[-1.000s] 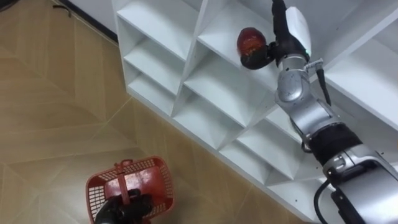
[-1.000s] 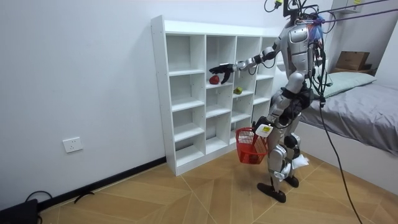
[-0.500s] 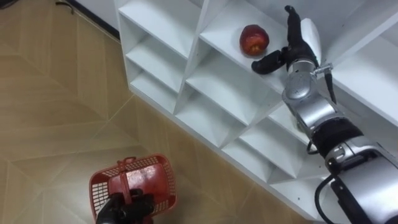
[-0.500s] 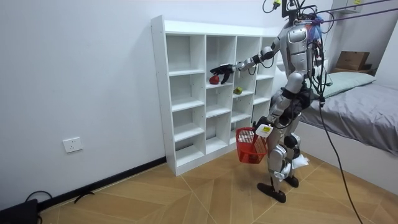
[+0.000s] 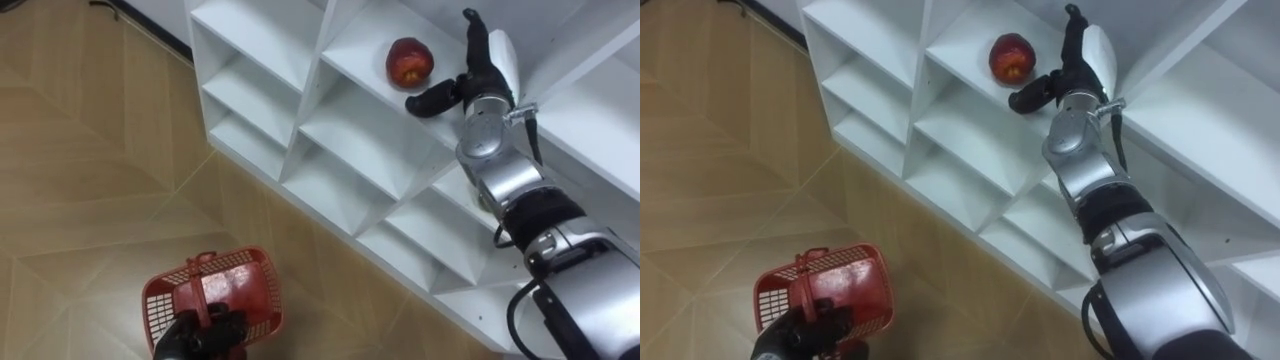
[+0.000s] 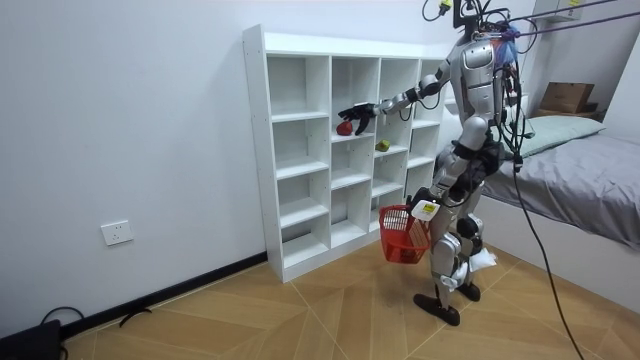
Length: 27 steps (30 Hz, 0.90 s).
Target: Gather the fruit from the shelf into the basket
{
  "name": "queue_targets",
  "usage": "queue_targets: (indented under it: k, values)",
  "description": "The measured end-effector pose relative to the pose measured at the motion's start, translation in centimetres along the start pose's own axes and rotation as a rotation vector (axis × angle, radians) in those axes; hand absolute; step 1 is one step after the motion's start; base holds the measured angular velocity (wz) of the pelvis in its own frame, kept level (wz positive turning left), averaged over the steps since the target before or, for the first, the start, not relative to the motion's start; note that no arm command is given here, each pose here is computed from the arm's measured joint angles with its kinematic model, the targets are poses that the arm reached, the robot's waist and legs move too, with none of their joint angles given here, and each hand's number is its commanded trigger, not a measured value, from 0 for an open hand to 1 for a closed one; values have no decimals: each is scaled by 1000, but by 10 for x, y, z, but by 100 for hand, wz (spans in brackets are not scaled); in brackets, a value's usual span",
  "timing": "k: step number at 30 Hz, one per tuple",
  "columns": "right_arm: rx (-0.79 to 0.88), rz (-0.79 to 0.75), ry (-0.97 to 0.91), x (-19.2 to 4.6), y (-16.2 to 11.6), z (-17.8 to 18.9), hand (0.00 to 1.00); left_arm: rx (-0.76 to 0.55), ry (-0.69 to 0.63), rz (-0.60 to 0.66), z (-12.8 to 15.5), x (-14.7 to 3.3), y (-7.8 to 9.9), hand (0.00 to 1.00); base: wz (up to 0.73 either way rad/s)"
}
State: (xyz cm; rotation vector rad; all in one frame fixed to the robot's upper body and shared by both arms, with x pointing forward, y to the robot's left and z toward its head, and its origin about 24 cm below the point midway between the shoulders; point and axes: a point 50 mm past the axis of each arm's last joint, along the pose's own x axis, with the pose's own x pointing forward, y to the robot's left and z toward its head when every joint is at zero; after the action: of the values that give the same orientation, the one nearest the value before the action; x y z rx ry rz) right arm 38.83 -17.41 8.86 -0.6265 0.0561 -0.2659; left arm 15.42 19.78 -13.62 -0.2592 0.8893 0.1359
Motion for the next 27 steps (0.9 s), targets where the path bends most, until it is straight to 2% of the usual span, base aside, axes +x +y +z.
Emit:
queue_targets:
  k: [15,27]
  values:
    - [13,-16,-22,2,-2,7,0,-6,-3,-4,2,1,-2,100,0]
    - [41,61,-9,2,2,9,0,4,3,-8,1,2,-3,100,0]
